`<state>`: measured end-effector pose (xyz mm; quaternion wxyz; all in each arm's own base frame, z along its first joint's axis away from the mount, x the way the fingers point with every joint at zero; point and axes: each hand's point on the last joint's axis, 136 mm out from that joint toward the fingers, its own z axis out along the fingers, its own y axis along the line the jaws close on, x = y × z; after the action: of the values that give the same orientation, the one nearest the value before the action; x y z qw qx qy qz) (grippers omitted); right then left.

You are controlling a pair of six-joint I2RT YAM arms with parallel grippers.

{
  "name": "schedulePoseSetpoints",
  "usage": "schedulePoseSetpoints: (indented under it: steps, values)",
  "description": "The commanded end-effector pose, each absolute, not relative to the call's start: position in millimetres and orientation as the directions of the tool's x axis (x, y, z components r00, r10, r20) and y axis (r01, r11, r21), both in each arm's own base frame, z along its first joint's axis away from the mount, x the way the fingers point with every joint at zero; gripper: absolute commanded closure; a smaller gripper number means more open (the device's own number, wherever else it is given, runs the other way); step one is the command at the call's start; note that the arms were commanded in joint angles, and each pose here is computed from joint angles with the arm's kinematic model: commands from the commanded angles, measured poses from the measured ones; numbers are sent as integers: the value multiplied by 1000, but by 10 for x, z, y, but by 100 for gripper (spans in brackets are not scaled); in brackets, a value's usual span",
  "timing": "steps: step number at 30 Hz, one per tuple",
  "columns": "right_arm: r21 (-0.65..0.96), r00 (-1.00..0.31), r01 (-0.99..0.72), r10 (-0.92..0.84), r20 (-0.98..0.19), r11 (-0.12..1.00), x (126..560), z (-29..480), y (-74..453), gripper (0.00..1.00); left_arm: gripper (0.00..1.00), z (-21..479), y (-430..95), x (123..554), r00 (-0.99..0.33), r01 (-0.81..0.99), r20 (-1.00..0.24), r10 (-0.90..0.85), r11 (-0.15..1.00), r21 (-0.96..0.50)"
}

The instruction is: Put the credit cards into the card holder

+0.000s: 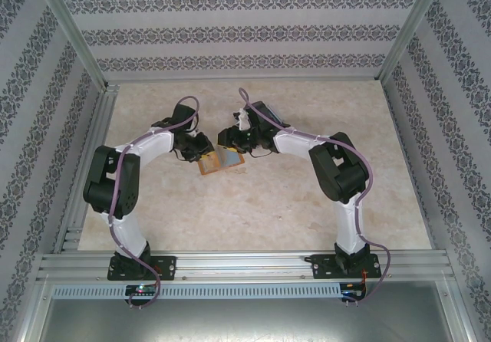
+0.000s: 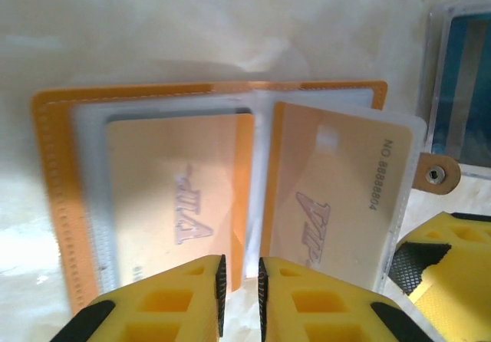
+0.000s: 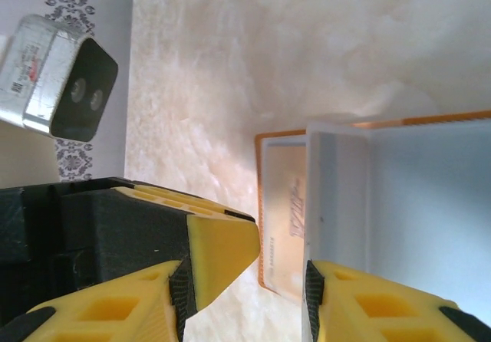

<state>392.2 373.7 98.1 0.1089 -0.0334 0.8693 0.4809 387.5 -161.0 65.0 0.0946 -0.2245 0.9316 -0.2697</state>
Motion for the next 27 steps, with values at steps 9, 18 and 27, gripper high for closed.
schedulePoseSetpoints:
  steps: [9, 18, 27]
  values:
    - [854, -981, -167, -1, -192, 493, 3869, 927, 4003, 53, 80, 626, -1432, 3877, -831, -437, -20, -556, 674, -596]
    - [847, -984, -161, -14, -179, 507, 3850, 819, 4059, 53, 80, 603, -1251, 3797, -805, -469, -31, -592, 668, -578]
    - [836, -982, -165, -11, -187, 524, 3876, 820, 3978, 53, 80, 638, -1084, 3771, -790, -484, -51, -611, 672, -561]
